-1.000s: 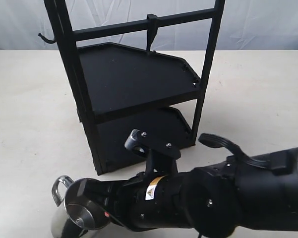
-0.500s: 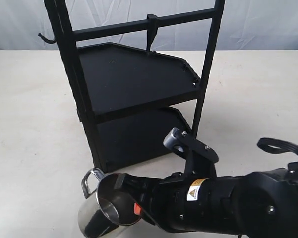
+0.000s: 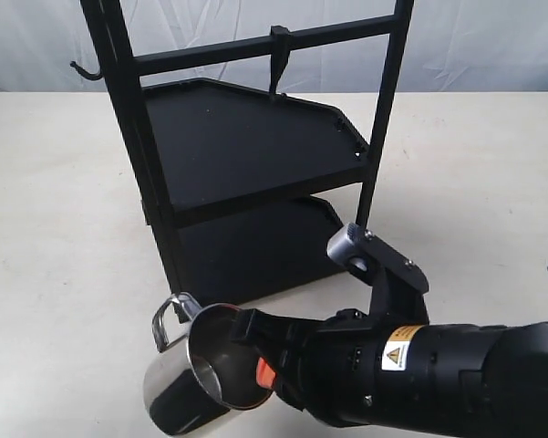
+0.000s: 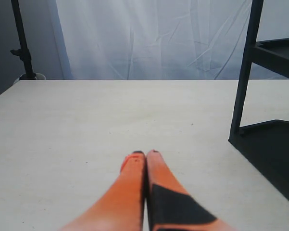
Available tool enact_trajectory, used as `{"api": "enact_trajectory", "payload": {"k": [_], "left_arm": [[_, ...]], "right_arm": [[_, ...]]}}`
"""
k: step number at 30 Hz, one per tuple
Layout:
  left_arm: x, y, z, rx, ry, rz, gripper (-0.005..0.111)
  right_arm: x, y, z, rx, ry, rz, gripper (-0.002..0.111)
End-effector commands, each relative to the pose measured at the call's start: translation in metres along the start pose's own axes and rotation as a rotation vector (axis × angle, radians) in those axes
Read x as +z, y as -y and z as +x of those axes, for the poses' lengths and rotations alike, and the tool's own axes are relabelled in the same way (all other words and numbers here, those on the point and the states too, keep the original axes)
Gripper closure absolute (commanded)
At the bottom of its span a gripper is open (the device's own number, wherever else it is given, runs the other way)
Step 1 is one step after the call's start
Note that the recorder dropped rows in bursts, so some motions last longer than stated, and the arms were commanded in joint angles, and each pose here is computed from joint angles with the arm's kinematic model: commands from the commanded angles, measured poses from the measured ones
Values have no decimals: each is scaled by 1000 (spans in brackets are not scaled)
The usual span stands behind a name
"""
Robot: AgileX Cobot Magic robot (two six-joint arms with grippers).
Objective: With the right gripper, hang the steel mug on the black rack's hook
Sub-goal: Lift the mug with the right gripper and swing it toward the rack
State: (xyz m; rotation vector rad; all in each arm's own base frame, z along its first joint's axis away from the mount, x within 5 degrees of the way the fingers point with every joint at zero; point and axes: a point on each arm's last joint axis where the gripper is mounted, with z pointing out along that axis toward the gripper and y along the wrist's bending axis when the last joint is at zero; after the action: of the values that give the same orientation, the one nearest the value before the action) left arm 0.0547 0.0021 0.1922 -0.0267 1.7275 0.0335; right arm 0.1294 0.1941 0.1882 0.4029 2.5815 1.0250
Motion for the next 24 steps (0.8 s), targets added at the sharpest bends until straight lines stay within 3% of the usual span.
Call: {"api": "enact_trajectory", "payload": {"k": [1,24], "left_arm": [[1,0,1,-9,-2,-1,107],[1,0,1,-7,-2,2,107]], "right_arm": [[-12,0,-2,-26,31,-42,109],[-56,22,-27,48,129,-95,109]]}}
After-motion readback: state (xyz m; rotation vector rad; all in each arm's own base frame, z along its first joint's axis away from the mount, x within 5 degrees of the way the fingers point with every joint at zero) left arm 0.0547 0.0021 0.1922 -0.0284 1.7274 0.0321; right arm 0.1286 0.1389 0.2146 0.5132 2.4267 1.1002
